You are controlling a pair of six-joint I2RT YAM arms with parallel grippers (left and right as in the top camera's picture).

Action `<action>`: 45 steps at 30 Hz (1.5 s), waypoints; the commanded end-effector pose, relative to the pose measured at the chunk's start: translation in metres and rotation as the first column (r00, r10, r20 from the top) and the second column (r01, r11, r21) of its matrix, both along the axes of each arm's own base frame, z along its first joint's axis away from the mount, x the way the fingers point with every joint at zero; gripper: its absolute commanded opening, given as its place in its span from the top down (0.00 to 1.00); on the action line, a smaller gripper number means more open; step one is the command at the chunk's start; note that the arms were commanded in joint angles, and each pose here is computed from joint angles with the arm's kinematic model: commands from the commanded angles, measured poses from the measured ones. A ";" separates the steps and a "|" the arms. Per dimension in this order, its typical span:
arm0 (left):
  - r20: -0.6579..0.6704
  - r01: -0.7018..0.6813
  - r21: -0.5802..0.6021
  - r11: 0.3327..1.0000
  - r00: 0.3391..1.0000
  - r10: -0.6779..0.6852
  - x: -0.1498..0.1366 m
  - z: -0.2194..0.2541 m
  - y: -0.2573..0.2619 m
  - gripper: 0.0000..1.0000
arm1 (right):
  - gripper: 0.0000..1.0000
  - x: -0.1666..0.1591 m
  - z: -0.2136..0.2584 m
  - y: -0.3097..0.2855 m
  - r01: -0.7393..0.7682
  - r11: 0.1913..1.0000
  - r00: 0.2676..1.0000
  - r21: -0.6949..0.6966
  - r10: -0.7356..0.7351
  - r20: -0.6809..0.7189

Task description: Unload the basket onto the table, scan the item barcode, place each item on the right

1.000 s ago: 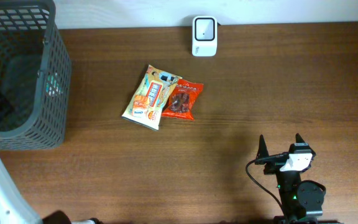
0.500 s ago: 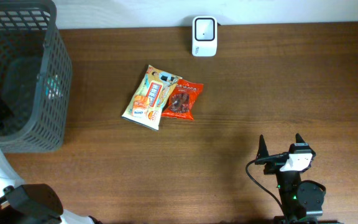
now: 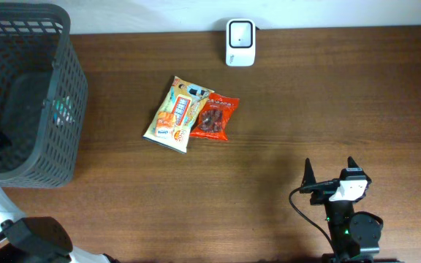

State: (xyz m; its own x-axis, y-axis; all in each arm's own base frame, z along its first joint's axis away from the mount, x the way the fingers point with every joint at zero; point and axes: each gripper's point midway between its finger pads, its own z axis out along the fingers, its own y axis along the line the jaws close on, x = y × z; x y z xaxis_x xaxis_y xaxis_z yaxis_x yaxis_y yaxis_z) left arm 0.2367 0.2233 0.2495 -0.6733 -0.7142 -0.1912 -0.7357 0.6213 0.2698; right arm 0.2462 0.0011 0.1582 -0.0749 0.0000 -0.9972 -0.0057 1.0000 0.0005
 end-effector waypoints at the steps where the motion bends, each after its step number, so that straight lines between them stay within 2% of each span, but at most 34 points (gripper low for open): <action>1: 0.151 -0.023 0.064 0.998 0.988 0.013 0.007 0.033 0.002 1.00 | 0.02 0.000 -0.003 -0.002 0.012 1.000 1.000 0.003 -0.012 -0.008; 3: 0.278 -0.007 0.079 0.997 0.961 -0.015 0.023 0.055 0.001 1.00 | 0.02 0.000 -0.003 -0.002 0.012 1.000 1.000 0.003 -0.012 -0.008; 5: 0.404 0.068 0.079 0.995 0.910 -0.095 0.049 0.071 -0.004 1.00 | 0.02 0.000 -0.003 -0.002 0.012 1.000 1.000 0.003 -0.012 -0.008; 7: 0.521 0.189 0.097 0.977 0.827 -0.212 0.081 0.087 -0.011 0.90 | 0.02 0.000 -0.003 -0.002 0.012 1.000 1.000 0.003 -0.012 -0.008; 8: 0.561 0.239 0.110 0.965 0.786 -0.259 0.096 0.091 -0.012 0.79 | 0.02 0.000 -0.003 -0.002 0.012 1.000 1.000 0.003 -0.012 -0.008; 9: 0.578 0.259 0.120 0.958 0.767 -0.280 0.104 0.093 -0.012 0.73 | 0.02 0.000 -0.003 -0.002 0.012 1.000 1.000 0.003 -0.012 -0.008; 12: 0.596 0.275 0.145 0.950 0.742 -0.306 0.124 0.090 -0.002 0.43 | 0.02 0.000 -0.003 -0.002 0.012 1.000 1.000 0.003 -0.012 -0.008; 13: 0.597 0.277 0.142 0.950 0.742 -0.305 0.130 0.085 0.002 0.28 | 0.02 0.000 -0.003 -0.002 0.012 1.000 1.000 0.003 -0.012 -0.008; 14: 0.608 0.293 0.124 0.948 0.733 -0.306 0.138 0.079 0.002 0.09 | 0.01 0.000 -0.003 -0.002 0.012 1.000 1.000 0.003 -0.012 -0.008; 15: 0.624 0.317 0.099 0.943 0.719 -0.307 0.146 0.073 -0.001 0.03 | 0.02 0.000 -0.003 -0.002 0.012 1.000 1.000 0.003 -0.012 -0.008; 21: 0.610 0.347 0.052 0.936 0.732 -0.305 0.179 0.030 0.016 0.00 | 0.02 0.000 -0.003 -0.002 0.012 1.000 1.000 0.003 -0.012 -0.008; 25: 0.564 0.359 -0.041 0.933 0.779 -0.275 0.191 -0.016 0.018 0.16 | 0.02 0.000 -0.003 -0.002 0.012 1.000 1.000 0.003 -0.012 -0.008; 30: 0.508 0.393 -0.106 0.914 0.811 -0.290 0.205 -0.057 0.005 0.11 | 0.02 0.000 -0.003 -0.002 0.012 1.000 1.000 0.003 -0.012 -0.008; 37: 0.354 0.368 -0.072 0.927 0.878 -0.321 0.209 -0.098 0.007 0.08 | 0.02 0.000 -0.003 -0.002 0.012 1.000 1.000 0.004 -0.012 -0.008; 39: 0.345 0.367 -0.083 0.927 0.883 -0.319 0.210 -0.106 0.008 0.05 | 0.02 0.000 -0.003 -0.002 0.012 1.000 1.000 0.004 -0.012 -0.008; 42: 0.331 0.374 -0.110 0.921 0.888 -0.321 0.210 -0.118 0.006 0.06 | 0.02 0.000 -0.003 -0.002 0.012 1.000 1.000 0.003 -0.012 -0.008; 45: 0.354 0.477 -0.168 0.863 0.846 -0.399 0.215 -0.133 -0.009 0.10 | 0.02 0.000 -0.003 -0.002 0.012 1.000 1.000 0.003 -0.012 -0.008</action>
